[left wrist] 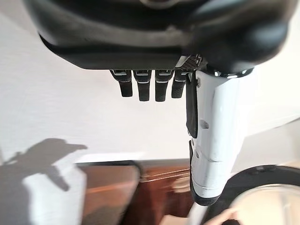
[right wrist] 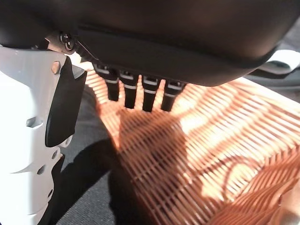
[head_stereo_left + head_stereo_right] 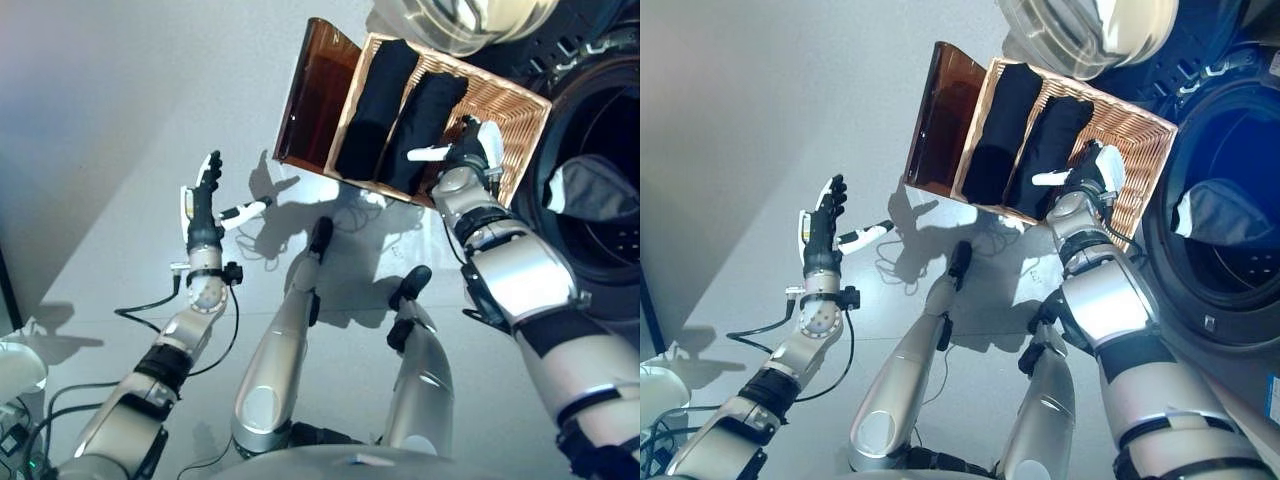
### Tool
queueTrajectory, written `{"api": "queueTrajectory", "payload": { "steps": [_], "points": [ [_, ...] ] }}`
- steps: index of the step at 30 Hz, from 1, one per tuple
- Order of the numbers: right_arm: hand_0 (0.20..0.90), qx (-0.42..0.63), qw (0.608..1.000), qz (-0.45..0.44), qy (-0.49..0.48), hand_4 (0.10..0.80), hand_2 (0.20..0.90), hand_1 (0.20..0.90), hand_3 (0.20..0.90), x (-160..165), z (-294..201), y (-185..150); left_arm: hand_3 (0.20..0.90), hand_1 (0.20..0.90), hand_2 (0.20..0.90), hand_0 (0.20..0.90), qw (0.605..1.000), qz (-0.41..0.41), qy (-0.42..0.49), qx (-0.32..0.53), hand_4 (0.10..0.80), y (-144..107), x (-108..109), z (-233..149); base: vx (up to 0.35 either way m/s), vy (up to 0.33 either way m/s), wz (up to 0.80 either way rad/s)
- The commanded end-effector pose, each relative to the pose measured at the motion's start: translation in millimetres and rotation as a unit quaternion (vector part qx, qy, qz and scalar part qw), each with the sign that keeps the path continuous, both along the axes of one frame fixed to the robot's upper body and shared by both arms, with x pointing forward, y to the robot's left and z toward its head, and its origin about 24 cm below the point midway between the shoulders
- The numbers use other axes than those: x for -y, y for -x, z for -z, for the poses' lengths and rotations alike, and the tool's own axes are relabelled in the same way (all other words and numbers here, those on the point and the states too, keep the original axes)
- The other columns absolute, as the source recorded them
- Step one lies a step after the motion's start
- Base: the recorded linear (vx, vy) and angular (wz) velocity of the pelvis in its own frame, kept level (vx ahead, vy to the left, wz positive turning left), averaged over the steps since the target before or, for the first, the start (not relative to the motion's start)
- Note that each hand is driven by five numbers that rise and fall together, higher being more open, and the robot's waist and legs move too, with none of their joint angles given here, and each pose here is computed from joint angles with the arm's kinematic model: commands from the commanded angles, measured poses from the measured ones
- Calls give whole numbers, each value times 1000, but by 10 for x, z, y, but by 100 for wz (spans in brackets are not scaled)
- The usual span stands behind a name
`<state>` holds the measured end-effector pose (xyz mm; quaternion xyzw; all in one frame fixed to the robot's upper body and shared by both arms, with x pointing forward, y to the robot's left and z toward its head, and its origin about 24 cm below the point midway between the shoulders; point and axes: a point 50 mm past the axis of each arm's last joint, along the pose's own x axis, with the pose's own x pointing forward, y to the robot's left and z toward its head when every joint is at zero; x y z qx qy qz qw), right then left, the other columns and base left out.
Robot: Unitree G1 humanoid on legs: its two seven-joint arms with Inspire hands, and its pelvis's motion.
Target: Pick up the clothes and place them into the washing machine
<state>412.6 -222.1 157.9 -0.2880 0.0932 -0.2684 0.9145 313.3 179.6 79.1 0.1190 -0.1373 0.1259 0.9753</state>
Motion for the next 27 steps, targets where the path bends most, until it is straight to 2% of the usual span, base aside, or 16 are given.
{"api": "queueTrajectory", "payload": {
  "steps": [1,5,16,27],
  "points": [
    [900,36,998,32,48,800,900,900,900,269,-168,39,900,900,900,900,989,6,-11,144,800,64,-46,-537,108,-19,4],
    [900,32,998,35,43,800,900,900,900,321,-119,61,900,900,900,900,985,19,-9,171,800,110,-28,-636,15,6,6],
    [900,39,998,33,31,800,900,900,900,289,-129,50,900,900,900,900,986,35,-9,160,800,157,-26,-576,32,-7,6],
    [900,69,997,15,19,800,900,900,900,113,-322,-27,900,900,900,900,988,43,-14,146,800,145,-44,-546,13,-11,3]
  ]
}}
